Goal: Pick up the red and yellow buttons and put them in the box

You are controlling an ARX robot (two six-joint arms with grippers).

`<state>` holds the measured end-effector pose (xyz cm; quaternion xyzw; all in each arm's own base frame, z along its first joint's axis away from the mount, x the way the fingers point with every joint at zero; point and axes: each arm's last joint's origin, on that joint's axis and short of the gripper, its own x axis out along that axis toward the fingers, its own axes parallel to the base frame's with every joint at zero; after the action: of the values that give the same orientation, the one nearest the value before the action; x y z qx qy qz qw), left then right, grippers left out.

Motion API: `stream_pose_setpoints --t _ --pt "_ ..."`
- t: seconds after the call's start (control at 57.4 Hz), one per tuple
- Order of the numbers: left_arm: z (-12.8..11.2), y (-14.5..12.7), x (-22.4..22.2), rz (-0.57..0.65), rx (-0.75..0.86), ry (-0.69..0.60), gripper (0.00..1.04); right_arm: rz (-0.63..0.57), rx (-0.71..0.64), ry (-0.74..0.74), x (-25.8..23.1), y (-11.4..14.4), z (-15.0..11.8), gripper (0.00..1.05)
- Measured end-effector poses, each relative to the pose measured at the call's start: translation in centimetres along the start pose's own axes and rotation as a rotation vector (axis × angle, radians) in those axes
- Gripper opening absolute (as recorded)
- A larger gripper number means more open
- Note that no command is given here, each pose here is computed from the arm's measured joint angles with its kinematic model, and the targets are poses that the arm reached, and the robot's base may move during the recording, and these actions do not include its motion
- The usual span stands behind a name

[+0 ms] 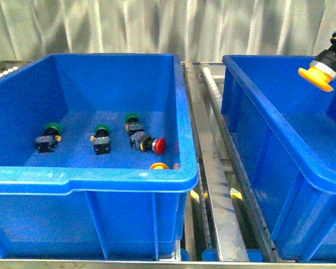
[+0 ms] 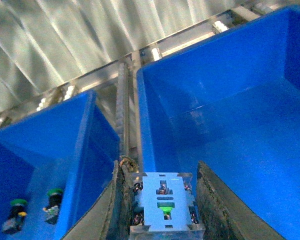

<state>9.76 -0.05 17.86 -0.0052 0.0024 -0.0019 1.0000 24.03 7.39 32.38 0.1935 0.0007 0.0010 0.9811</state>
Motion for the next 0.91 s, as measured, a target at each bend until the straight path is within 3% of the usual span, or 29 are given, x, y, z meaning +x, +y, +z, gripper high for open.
stream_pose_setpoints --t 0.035,0.331,0.54,0.906 --pt "0.0 0.0 0.0 0.0 0.0 0.0 0.99 -0.004 -0.025 0.013 0.2 -0.4 0.1 0.28" --pt "0.0 0.0 0.0 0.0 0.002 0.0 0.97 -0.061 -0.193 0.061 1.5 -4.8 2.1 0.28" --pt "0.0 0.0 0.0 0.0 0.002 0.0 0.97 -0.098 -0.201 0.05 1.3 -6.9 3.4 0.28" --pt "0.0 0.0 0.0 0.002 0.002 -0.001 0.97 -0.107 -0.164 0.025 -0.1 -7.6 4.2 0.28"
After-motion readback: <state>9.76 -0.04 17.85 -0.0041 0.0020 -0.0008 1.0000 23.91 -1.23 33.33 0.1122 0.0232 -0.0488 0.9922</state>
